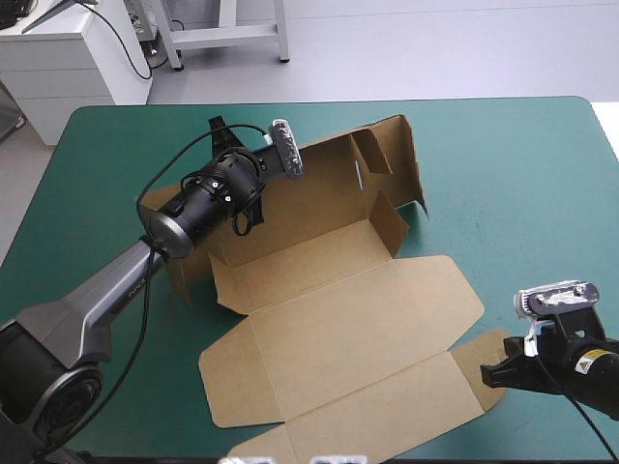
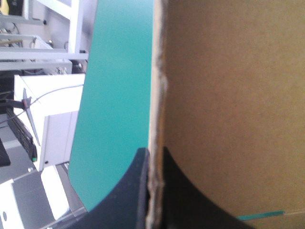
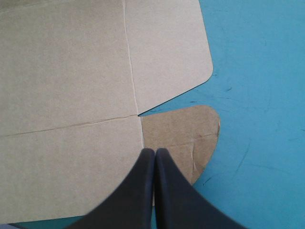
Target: Fold the box
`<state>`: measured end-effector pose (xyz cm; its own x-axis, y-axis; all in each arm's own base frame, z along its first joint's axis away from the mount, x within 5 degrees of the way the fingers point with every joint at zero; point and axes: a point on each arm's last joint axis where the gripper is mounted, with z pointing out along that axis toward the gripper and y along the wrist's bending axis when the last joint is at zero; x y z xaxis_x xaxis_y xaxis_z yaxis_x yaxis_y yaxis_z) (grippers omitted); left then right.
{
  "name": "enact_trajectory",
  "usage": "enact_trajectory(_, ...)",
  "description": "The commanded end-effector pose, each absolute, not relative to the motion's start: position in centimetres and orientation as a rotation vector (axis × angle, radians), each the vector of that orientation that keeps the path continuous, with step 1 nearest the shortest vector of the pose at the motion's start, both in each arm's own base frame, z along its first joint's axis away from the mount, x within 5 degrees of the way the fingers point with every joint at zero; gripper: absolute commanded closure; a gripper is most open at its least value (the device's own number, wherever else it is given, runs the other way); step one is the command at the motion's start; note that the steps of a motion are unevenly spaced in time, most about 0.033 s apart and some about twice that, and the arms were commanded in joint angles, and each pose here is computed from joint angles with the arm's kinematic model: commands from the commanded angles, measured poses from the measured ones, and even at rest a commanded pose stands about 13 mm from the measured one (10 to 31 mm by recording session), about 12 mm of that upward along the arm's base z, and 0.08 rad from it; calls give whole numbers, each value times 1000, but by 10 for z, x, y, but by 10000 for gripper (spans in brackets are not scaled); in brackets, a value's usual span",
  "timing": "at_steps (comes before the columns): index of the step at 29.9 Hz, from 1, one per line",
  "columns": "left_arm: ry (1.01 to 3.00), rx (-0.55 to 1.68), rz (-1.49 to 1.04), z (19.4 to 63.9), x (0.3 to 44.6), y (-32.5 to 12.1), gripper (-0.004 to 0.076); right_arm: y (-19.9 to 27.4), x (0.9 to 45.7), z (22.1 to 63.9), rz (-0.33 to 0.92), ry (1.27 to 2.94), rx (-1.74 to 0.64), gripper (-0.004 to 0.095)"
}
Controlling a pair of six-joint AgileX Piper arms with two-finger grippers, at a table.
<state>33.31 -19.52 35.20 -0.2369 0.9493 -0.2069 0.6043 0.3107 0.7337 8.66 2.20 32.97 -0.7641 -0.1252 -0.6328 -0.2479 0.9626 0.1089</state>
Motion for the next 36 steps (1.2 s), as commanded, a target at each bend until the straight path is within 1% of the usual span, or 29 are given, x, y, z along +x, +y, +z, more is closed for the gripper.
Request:
enact_trajectory(1,1756,1286,712,392,321,-199,731,22,90,339,240,2389,-253,927)
enact_trajectory(6,1646,1372,820,384,309,-214,731,22,91,340,248,2371,-213,927)
enact_trajectory(7,1629,1360,825,380,308,-217,732,21,92,340,248,2367,-210,927)
enact_trajectory(12,1428,1348,872,365,284,-225,731,22,92,341,259,2365,-184,927)
enact_trajectory(15,1286,1334,950,356,267,-225,731,21,92,341,261,2360,-169,927)
enact_trajectory(19,1172,1338,984,341,246,-222,731,21,93,342,270,2352,-144,927)
enact_trajectory(22,1173,1381,988,322,235,-216,731,21,97,343,268,2330,-132,927)
enact_trajectory(27,1212,1414,1060,300,234,-207,731,20,116,357,260,2292,-118,927)
enact_trajectory(31,1216,1427,1068,296,235,-209,731,20,145,380,252,2293,-131,927)
enact_trajectory(36,1213,1432,1061,295,235,-209,731,20,188,417,235,2249,-159,927)
